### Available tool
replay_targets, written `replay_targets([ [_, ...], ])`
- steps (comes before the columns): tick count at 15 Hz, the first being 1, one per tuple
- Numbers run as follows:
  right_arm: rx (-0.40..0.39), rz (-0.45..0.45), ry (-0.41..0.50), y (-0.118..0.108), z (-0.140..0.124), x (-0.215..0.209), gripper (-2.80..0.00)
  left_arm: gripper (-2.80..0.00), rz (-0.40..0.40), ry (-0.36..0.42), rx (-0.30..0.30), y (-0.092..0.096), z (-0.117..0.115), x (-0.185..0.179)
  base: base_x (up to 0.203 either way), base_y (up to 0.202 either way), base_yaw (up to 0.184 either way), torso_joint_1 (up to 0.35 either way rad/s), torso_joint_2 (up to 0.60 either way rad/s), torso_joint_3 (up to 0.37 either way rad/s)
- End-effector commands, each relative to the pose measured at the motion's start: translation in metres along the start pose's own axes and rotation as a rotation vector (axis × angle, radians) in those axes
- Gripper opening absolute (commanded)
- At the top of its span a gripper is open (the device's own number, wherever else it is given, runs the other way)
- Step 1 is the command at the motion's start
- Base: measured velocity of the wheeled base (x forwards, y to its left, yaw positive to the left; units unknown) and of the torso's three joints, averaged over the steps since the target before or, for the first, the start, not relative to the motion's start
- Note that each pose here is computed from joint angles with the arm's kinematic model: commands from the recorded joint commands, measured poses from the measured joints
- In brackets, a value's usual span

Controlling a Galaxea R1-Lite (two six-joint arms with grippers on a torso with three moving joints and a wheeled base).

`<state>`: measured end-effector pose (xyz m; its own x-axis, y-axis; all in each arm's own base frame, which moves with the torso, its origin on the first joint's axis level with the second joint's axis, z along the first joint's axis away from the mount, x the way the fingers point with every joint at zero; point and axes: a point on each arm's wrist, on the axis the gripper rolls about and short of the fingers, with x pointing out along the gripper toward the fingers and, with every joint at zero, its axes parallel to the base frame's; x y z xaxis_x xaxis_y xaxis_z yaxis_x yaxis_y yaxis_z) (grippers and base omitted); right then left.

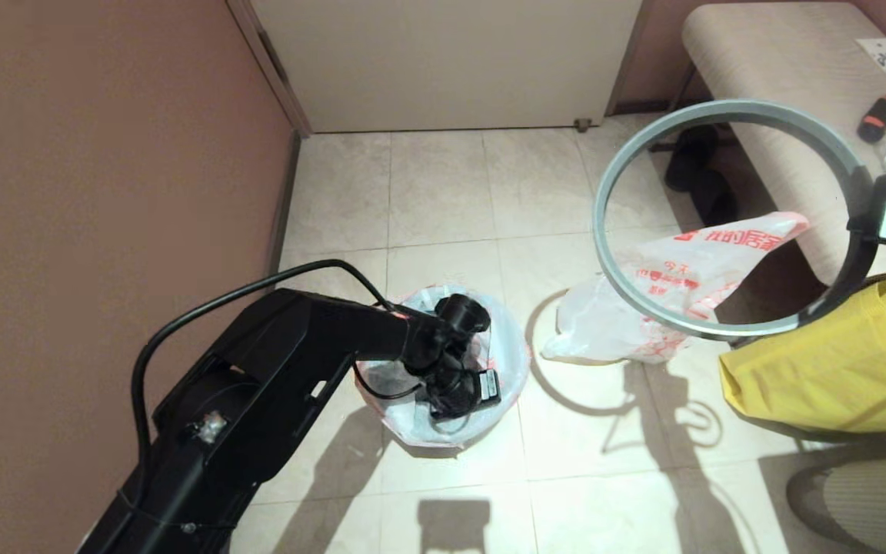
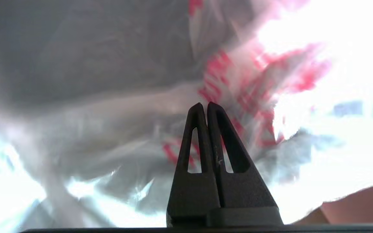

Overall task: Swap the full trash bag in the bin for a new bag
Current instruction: Place the trash can ring on the trash can

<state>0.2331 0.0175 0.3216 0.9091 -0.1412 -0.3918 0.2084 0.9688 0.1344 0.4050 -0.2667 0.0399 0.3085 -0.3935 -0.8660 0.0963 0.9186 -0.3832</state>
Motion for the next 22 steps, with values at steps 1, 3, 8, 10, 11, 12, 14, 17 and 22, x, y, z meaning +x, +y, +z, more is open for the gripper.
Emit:
replay_targets([
  [1,0.001,0.002,-0.003,0.000,0.001,-0.003,-2.80,-2.80,-0.056,0.020,0.011,-0.016,-0.004,-0.019,0.000,0.000,0.000,0.000,0.00,0.000],
  [3,0.000,0.002,-0.002,0.000,0.001,-0.004,-2.80,-2.80,-0.075,0.048,0.009,-0.020,-0.008,-0.022,0.000,0.000,0.000,0.000,0.00,0.000],
  [8,-0.033,0.110,0.072,0.029,-0.005,-0.012,-2.80,-2.80,-0.081,-0.028,-0.051,-0.016,0.006,-0.092,0.000,0.000,0.000,0.000,0.00,0.000],
  [10,-0.049,0.161,0.152,0.047,-0.018,-0.012,-2.80,-2.80,-0.059,-0.142,-0.088,-0.019,0.002,-0.149,0.000,0.000,0.000,0.000,0.00,0.000],
  [11,-0.063,0.168,0.200,0.053,-0.026,-0.008,-2.80,-2.80,-0.031,-0.208,-0.102,-0.018,-0.006,-0.180,0.000,0.000,0.000,0.000,0.00,0.000],
  [12,-0.076,0.173,0.220,0.057,-0.029,-0.007,-2.80,-2.80,-0.010,-0.272,-0.112,-0.017,-0.017,-0.212,0.000,0.000,0.000,0.000,0.00,0.000],
  [14,-0.106,0.189,0.261,0.068,-0.038,0.001,-2.80,-2.80,-0.021,-0.399,-0.124,-0.012,-0.042,-0.273,0.000,0.000,0.000,0.000,0.00,0.000],
  [17,-0.180,0.238,0.364,0.101,-0.068,0.015,-2.80,-2.80,-0.085,-0.593,-0.127,-0.005,-0.084,-0.354,0.000,0.000,0.000,0.000,0.00,0.000],
  [22,-0.359,0.317,0.483,0.164,-0.124,0.037,-2.80,-2.80,-0.029,-0.718,0.049,0.026,-0.143,-0.405,0.000,0.000,0.000,0.000,0.00,0.000],
])
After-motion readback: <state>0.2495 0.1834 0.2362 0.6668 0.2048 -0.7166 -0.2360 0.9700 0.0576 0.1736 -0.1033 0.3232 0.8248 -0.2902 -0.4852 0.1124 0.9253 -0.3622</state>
